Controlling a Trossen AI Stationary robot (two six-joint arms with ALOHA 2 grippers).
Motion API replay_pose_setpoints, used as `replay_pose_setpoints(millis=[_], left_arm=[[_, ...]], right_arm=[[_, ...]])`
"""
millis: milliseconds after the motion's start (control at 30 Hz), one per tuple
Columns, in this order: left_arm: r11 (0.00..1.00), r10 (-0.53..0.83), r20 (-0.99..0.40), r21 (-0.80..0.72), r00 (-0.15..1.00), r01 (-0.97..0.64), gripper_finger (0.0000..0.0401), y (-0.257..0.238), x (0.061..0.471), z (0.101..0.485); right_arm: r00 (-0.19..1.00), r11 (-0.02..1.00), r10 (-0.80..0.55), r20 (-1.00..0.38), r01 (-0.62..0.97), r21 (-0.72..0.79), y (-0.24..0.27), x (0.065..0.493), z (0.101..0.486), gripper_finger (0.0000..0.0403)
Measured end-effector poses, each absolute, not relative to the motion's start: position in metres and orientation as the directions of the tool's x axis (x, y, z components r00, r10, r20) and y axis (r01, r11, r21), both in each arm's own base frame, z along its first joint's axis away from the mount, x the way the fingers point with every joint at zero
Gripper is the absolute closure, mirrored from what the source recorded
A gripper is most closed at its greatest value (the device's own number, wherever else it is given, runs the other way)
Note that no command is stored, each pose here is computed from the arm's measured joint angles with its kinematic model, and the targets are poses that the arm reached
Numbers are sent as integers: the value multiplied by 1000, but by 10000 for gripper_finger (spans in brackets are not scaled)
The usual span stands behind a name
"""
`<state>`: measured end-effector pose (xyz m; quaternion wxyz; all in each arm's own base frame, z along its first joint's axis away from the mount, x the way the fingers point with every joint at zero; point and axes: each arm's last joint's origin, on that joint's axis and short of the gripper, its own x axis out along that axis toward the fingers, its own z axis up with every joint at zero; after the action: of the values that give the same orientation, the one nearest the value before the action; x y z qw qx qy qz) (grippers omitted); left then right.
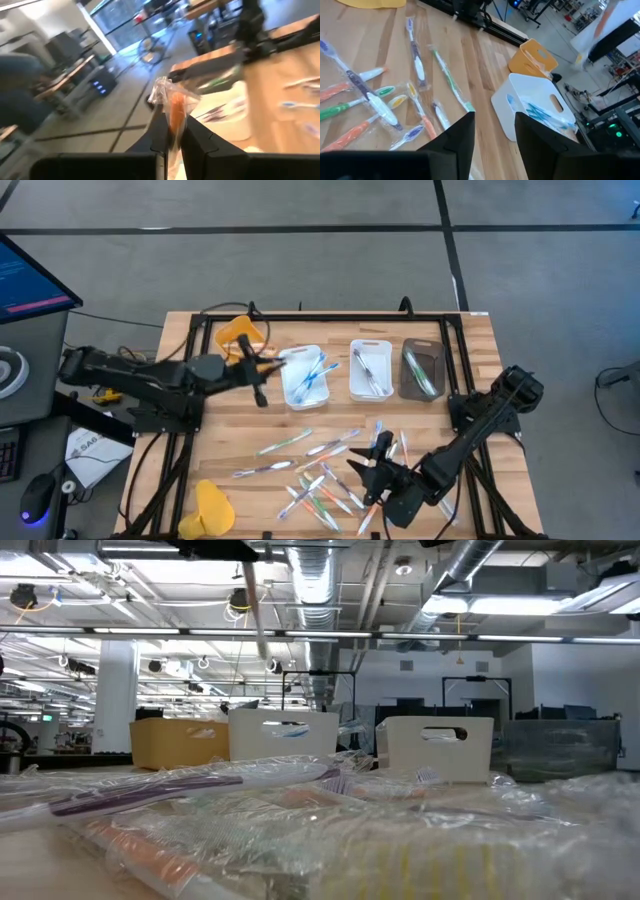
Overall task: Pick & Place Toothbrushes
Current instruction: Put the orange toothbrush into the orange bin
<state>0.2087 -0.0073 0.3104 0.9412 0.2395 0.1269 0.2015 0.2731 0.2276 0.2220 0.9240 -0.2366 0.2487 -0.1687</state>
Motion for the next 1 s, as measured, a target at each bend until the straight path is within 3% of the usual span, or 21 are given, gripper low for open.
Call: replay_pose_setpoints(millis=[100,233,300,433,700,1000], left_arm=[[759,516,-153,538,842,-367,383,-3,203,319],[614,669,-199,691,716,-381,383,2,201,326],[553,724,-230,757,650,-349,382,7,200,327],[527,765,-326,813,555,-248,383,20,197,330],[721,613,-575,688,543,-85,383,55,186,317],[826,502,-735,563,455,-2,383,91,189,289]], right_arm=[[813,831,-440,-382,206,-517,224,275,222,274],[806,826,-452,-383,216,-520,220,278,221,275],[802,824,-456,-384,218,-523,219,279,221,274],[798,837,-438,-414,193,-512,217,281,220,274],[783,878,-397,-478,173,-446,210,286,218,274],[774,898,-370,-513,156,-412,205,290,217,277]])
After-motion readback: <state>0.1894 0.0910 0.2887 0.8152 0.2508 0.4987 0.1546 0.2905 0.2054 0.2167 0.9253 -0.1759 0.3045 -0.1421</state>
